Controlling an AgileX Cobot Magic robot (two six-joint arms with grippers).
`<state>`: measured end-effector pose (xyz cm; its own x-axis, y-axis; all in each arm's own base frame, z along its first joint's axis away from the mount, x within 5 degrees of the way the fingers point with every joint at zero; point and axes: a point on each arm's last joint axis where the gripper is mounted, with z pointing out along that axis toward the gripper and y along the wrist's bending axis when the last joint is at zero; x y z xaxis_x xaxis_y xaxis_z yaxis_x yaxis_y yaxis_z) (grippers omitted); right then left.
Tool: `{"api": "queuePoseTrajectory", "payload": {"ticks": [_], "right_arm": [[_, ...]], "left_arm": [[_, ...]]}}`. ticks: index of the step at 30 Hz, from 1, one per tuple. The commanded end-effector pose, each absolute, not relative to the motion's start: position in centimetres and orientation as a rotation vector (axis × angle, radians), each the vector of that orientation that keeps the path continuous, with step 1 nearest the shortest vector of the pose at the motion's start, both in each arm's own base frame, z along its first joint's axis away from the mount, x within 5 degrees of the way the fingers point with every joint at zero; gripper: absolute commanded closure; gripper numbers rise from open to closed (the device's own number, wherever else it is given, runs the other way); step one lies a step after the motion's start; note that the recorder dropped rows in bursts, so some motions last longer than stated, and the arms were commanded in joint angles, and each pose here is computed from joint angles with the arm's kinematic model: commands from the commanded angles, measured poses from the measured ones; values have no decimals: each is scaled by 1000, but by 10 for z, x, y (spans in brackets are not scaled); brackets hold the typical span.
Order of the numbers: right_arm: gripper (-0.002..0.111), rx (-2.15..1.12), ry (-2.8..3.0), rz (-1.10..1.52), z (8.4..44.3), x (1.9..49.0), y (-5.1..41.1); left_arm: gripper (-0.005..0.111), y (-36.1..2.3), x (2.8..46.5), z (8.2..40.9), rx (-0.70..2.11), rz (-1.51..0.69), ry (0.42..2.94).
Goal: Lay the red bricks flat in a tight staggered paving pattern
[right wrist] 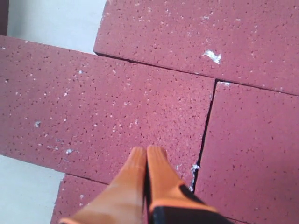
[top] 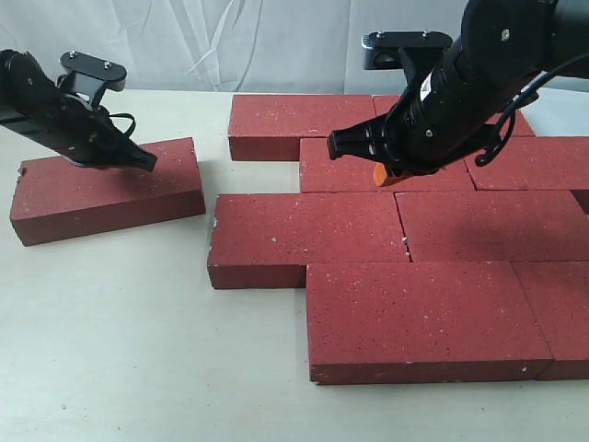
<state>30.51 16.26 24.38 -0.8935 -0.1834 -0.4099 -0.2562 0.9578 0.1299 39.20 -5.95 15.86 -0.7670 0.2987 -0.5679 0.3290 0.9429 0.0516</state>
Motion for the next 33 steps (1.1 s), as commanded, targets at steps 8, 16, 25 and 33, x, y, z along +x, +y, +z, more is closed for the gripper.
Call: {"api": "queuePoseTrajectory", "payload": {"ticks": [8,16,25,33], "right_arm": [[109,-306,2693,262,246,305,161],[109,-305,2688,263,246,306,161],[109,-309,2683,260,246,306,161],[109,-310,2691,256,243,307,162]], "left_arm": [[107,-71,392,135,415,-124,2556],[107,-86,389,131,480,-134,2552],[107,-100,386,132,549,-138,2532],[107,-105,388,134,545,-132,2496]]}}
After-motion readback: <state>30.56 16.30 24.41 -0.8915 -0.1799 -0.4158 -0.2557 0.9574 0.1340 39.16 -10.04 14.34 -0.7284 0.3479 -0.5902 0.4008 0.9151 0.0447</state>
